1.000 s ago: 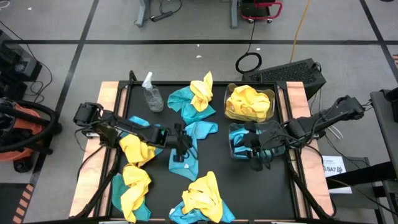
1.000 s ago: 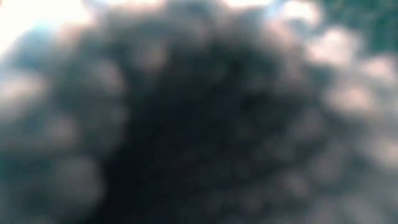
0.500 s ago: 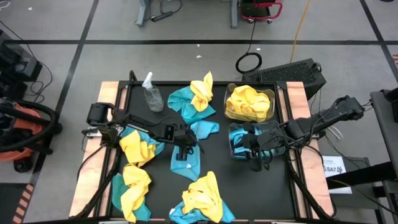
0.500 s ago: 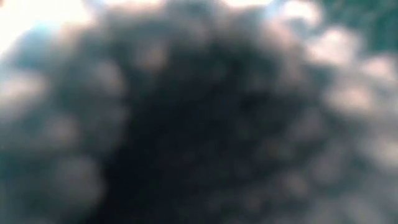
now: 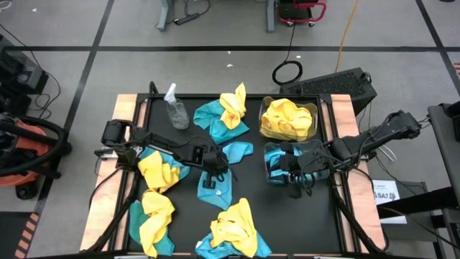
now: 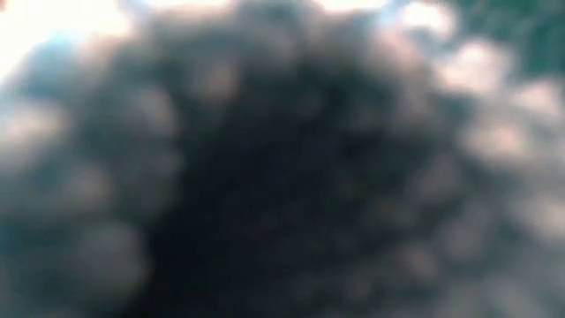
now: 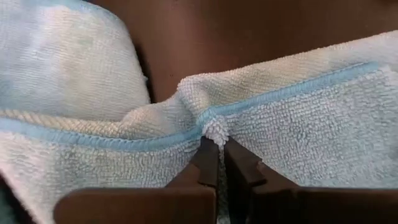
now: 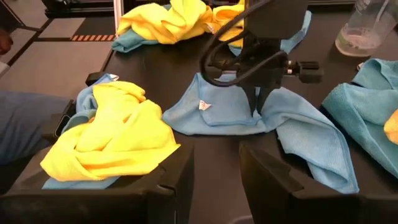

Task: Sort microfiber towel by color & place in baskets
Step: Put the blue microfiber towel into the bottom transparent bin

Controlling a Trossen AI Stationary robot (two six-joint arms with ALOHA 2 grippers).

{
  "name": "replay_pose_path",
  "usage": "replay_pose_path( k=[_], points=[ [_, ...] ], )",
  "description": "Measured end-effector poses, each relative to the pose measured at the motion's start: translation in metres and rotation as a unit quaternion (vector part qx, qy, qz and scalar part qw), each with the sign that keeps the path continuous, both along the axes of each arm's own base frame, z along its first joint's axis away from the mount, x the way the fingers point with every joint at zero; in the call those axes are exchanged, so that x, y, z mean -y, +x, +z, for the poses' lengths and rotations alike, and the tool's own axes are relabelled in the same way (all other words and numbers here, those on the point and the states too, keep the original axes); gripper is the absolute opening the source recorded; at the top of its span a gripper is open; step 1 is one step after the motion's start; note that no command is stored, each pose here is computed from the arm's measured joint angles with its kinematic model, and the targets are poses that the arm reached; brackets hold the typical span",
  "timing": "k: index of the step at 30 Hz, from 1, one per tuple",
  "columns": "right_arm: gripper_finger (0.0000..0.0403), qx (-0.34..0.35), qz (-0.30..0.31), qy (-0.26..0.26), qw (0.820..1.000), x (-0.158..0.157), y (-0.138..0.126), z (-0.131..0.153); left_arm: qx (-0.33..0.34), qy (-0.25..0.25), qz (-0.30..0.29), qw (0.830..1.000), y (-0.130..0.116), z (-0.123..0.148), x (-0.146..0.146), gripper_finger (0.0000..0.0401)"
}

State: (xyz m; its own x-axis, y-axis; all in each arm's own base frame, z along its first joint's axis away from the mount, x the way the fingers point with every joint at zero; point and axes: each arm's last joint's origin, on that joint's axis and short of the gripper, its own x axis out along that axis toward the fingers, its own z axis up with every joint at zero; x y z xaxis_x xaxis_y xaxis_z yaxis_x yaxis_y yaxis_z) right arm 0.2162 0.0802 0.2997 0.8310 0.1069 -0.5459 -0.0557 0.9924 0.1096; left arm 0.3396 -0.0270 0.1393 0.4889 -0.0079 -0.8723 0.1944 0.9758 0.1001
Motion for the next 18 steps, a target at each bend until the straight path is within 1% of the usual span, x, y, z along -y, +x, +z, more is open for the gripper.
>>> replay_pose_path(
  k=[4, 6, 8, 11, 15, 18],
  points=[
    [0.0118, 0.011, 0.008, -0.007, 1.0, -0.003, 0.007, -0.001, 0.045, 0.028, -0.005, 0.999, 0.004, 0.035, 0.005, 0.0005],
    [0.0122, 0.017, 0.016, -0.027, 0.999, -0.004, 0.011, -0.004, 0.073, 0.041, -0.009, 0.996, 0.004, 0.051, 0.007, 0.0005],
    [0.0136, 0.028, 0.014, -0.053, 0.998, -0.006, 0.018, -0.006, 0.091, 0.048, -0.011, 0.995, 0.0, 0.065, 0.01, 0.0005],
    [0.0177, 0.042, 0.009, -0.087, 0.995, -0.009, 0.028, -0.011, 0.14, 0.057, -0.013, 0.988, -0.001, 0.092, 0.013, 0.0005],
    [0.025, 0.079, -0.028, -0.12, 0.989, -0.011, 0.043, -0.014, 0.167, 0.063, -0.019, 0.984, -0.004, 0.109, 0.018, 0.0005],
    [0.0298, 0.095, -0.031, -0.137, 0.985, -0.013, 0.054, -0.018, 0.184, 0.077, -0.024, 0.98, -0.004, 0.12, 0.022, 0.0005]
  ],
)
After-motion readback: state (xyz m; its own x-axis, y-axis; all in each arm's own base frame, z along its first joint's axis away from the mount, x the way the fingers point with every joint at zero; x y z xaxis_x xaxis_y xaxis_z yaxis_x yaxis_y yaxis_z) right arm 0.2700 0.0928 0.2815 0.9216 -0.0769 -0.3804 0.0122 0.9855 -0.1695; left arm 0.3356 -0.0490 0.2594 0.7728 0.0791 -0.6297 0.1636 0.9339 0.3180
